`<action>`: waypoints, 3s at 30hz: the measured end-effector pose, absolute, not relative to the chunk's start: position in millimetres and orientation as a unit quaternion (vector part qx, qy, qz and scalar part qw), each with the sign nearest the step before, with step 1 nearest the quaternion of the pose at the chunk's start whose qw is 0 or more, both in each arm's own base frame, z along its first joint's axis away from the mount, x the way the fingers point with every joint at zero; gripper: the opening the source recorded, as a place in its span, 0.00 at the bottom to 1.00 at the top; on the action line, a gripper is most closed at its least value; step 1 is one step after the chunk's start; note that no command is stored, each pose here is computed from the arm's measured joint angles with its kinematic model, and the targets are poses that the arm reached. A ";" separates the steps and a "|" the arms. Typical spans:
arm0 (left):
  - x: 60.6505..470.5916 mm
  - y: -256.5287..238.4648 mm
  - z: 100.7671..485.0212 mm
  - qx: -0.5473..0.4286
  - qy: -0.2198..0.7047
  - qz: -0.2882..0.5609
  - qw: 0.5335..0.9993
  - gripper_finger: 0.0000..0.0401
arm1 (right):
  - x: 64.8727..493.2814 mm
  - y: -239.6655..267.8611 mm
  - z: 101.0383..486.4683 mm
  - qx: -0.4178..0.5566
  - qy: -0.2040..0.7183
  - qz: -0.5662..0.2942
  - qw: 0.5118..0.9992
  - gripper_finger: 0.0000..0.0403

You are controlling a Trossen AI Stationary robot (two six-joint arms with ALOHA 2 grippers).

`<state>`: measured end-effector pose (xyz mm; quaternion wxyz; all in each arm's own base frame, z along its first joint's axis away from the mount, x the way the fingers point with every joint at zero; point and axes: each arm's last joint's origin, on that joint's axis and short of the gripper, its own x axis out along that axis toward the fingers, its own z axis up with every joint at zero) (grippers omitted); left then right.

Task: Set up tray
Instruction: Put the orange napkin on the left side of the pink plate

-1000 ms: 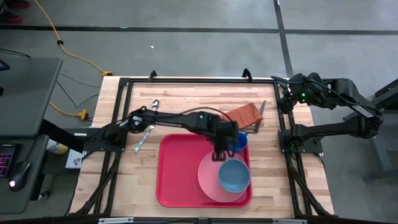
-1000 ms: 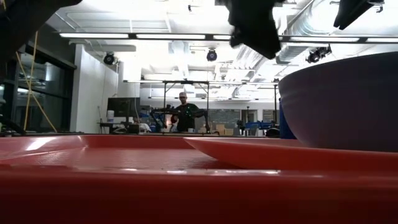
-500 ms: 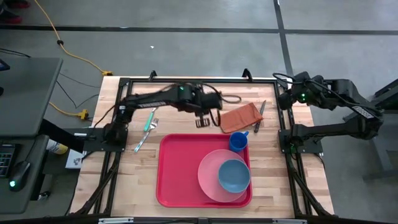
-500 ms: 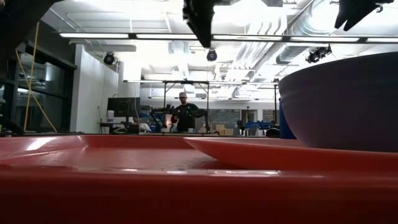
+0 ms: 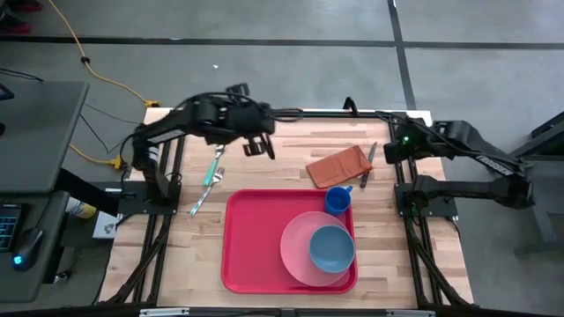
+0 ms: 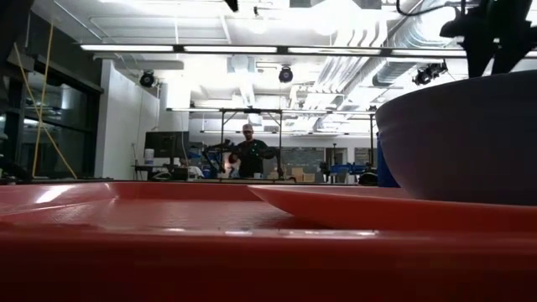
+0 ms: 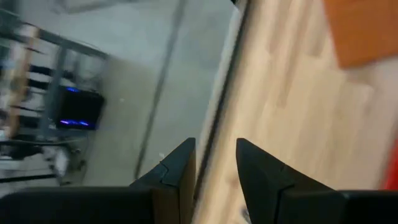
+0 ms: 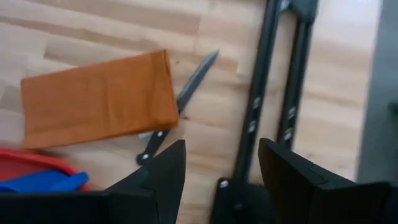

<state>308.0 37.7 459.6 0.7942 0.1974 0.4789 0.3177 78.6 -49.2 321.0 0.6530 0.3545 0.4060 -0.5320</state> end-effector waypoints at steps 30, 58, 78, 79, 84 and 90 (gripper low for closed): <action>128.0 24.6 418.2 0.128 0.336 0.306 0.882 0.36 | 103.1 -53.9 273.8 0.530 0.130 -0.436 0.716 0.45; 101.5 22.5 419.0 0.153 0.318 0.287 0.891 0.36 | 193.1 -11.3 208.2 0.525 0.230 -0.520 0.634 0.45; 102.8 20.5 418.7 0.155 0.319 0.243 0.903 0.36 | 162.1 -51.9 223.5 0.537 0.266 -0.521 0.608 0.45; 103.1 20.3 419.0 0.154 0.317 0.240 0.904 0.36 | 160.0 -57.3 223.7 0.537 0.271 -0.519 0.607 0.45; 103.6 20.1 419.3 0.151 0.314 0.236 0.907 0.36 | 148.2 -86.7 221.6 0.546 0.308 -0.496 0.601 0.45; 103.6 19.6 418.8 0.144 0.315 0.229 0.910 0.36 | 130.8 -112.9 222.7 0.540 0.308 -0.491 0.610 0.45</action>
